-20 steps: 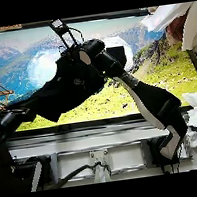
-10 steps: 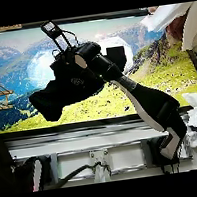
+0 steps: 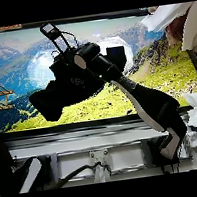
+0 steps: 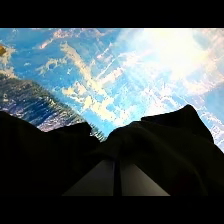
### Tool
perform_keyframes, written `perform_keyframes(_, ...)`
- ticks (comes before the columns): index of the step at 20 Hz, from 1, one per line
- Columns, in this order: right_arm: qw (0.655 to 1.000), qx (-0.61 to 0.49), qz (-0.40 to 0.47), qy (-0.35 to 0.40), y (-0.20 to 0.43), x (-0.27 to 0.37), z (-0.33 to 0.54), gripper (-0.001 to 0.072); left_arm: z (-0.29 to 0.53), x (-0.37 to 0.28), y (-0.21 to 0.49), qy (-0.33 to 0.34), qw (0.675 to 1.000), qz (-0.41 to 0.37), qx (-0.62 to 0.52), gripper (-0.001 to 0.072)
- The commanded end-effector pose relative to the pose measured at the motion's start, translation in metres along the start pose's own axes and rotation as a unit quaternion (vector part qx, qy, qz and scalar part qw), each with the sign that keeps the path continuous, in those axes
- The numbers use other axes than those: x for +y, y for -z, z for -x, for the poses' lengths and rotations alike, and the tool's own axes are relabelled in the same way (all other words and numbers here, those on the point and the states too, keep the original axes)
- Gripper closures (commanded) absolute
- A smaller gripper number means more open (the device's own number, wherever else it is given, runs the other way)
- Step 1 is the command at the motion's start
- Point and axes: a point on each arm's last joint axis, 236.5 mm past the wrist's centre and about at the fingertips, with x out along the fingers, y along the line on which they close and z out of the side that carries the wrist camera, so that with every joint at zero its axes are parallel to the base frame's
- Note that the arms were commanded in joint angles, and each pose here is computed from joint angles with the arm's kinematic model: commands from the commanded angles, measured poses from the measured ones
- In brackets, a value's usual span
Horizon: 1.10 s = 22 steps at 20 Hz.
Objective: Fold the clothes and pants, and hang the long-sleeved shirts on hangers.
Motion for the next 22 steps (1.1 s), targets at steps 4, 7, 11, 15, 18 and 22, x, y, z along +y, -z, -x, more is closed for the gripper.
perform_keyframes(4, 1.0, 0.015, 0.021, 0.001, 0.013, -0.001, -0.008, 0.0694, -0.087, -0.024, 0.006, 0.03, 0.981, -0.109, 0.155, 0.0343)
perform_keyframes(7, 1.0, 0.016, 0.021, 0.002, 0.014, -0.003, -0.008, 0.0694, -0.108, -0.017, 0.001, 0.021, 0.982, -0.104, 0.159, 0.0341)
perform_keyframes(11, 1.0, 0.018, 0.021, 0.002, 0.016, -0.003, -0.01, 0.0694, -0.115, 0.01, -0.004, 0.0, 0.984, -0.092, 0.152, 0.0339)
perform_keyframes(15, 1.0, 0.009, 0.02, 0.002, 0.011, -0.003, -0.01, 0.0694, -0.119, 0.017, -0.009, -0.005, 0.986, -0.087, 0.139, 0.0335)
perform_keyframes(18, 1.0, 0.013, 0.02, 0.002, 0.013, -0.002, -0.01, 0.0694, -0.126, 0.014, -0.018, -0.002, 0.989, -0.089, 0.116, 0.0335)
perform_keyframes(22, 1.0, 0.024, 0.02, 0.001, 0.018, -0.002, -0.01, 0.0694, -0.138, 0.009, -0.01, 0.002, 0.988, -0.092, 0.125, 0.0335)
